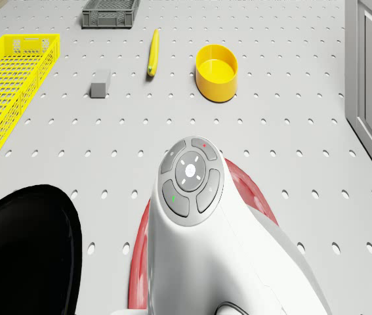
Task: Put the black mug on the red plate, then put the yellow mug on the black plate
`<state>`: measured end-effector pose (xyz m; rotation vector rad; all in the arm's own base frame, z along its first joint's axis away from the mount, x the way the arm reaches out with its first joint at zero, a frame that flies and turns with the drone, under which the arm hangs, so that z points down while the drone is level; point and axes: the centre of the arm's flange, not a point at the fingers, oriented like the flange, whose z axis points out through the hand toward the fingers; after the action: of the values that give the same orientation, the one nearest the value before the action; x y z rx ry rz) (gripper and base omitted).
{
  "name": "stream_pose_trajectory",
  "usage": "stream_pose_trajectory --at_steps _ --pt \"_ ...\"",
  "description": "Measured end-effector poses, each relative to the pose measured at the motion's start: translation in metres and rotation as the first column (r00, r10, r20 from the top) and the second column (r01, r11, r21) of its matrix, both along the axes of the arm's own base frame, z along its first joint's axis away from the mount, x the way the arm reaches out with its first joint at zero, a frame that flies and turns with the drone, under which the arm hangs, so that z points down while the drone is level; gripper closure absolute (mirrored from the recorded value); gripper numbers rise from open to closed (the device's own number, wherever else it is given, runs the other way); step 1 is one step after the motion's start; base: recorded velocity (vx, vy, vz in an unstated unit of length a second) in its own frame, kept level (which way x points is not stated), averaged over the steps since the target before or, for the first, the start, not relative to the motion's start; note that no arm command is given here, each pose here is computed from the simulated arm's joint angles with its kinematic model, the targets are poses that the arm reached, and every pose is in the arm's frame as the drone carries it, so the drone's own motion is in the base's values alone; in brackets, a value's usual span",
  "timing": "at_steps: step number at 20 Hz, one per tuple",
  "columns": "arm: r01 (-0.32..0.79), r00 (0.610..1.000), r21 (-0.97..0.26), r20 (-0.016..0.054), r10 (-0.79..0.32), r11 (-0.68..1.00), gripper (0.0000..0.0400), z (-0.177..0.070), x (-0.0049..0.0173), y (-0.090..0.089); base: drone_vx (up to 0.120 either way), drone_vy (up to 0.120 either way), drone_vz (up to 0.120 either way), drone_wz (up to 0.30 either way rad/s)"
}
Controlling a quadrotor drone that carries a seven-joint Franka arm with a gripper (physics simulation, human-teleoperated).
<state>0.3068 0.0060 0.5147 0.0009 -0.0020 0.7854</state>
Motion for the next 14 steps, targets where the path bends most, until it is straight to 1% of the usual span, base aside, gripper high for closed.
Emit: stream_pose_trajectory --at_steps 1,2,7,13,14 --pt "0.0 1.0 0.0 0.0 0.0 1.0 0.029 0.0 0.0 0.0 0.12 -0.12 0.0 0.0" --pt "0.0 1.0 0.0 0.0 0.0 1.0 0.029 0.0 0.0 0.0 0.12 -0.12 -0.08 0.0" --pt "0.0 1.0 0.0 0.0 0.0 1.0 0.029 0.0 0.0 0.0 0.12 -0.12 -0.12 0.0" --pt "0.0 1.0 0.0 0.0 0.0 1.0 0.029 0.0 0.0 0.0 0.12 -0.12 0.0 0.0" --pt "0.0 1.0 0.0 0.0 0.0 1.0 0.029 0.0 0.0 0.0 0.12 -0.04 0.0 0.0"
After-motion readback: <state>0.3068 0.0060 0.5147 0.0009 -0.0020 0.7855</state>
